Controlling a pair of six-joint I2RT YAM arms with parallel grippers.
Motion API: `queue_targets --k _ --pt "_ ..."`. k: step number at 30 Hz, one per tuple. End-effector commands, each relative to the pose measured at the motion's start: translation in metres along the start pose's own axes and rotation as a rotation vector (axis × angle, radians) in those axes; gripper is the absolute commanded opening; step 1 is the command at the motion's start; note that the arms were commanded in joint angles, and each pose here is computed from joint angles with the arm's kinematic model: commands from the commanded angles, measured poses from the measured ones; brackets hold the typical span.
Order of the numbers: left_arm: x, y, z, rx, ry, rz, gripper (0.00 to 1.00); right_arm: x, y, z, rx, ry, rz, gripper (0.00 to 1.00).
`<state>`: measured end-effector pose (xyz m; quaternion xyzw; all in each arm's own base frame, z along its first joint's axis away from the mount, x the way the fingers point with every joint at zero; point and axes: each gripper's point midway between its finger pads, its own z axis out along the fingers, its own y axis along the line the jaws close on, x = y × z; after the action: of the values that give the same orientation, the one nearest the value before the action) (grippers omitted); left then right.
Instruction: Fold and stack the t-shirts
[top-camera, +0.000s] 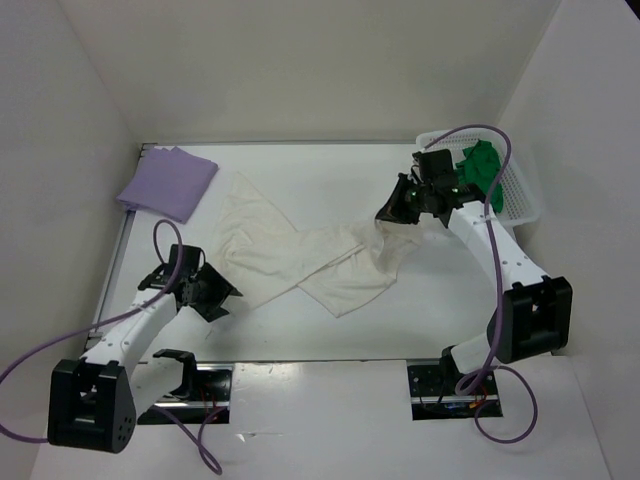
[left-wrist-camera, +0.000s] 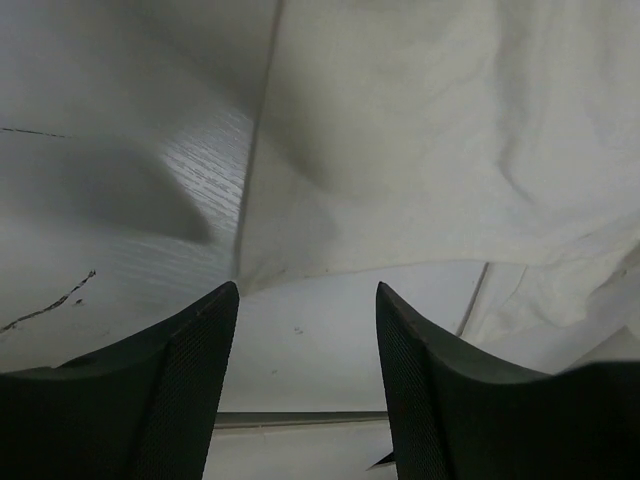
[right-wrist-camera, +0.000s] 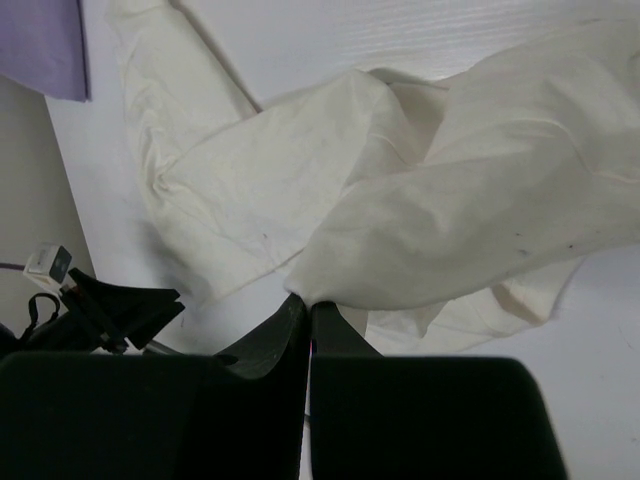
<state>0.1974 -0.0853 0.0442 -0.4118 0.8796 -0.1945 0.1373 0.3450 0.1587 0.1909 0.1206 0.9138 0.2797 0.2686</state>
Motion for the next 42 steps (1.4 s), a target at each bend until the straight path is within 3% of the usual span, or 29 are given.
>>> queue_targets --k 1,16,26,33,36,40,42 --pt "-0.001 0.004 0.012 -0.020 -0.006 -0.069 0.65 -0.018 0.015 -0.003 -0.022 -0.056 -0.022 0.00" --pt "0.008 0.020 0.023 -0.117 0.021 -0.135 0.44 -0.018 0.015 0.009 -0.035 -0.022 -0.053 0.00" --pt "0.010 0.013 0.025 -0.165 0.034 -0.113 0.44 -0.023 0.019 0.011 -0.049 -0.027 -0.076 0.00" --pt "0.007 0.014 0.026 -0.164 0.006 -0.130 0.10 -0.027 0.022 0.008 -0.053 -0.033 -0.087 0.00" --pt "-0.007 -0.001 0.019 -0.123 -0.045 -0.092 0.00 -0.030 0.025 0.006 -0.058 -0.041 -0.091 0.00" --pt "-0.052 -0.063 -0.015 0.011 -0.185 0.004 0.00 -0.037 0.035 -0.004 -0.072 -0.062 -0.099 0.00" --pt "-0.090 -0.123 -0.054 0.155 -0.293 0.052 0.00 -0.052 0.042 -0.015 -0.062 -0.108 -0.107 0.00"
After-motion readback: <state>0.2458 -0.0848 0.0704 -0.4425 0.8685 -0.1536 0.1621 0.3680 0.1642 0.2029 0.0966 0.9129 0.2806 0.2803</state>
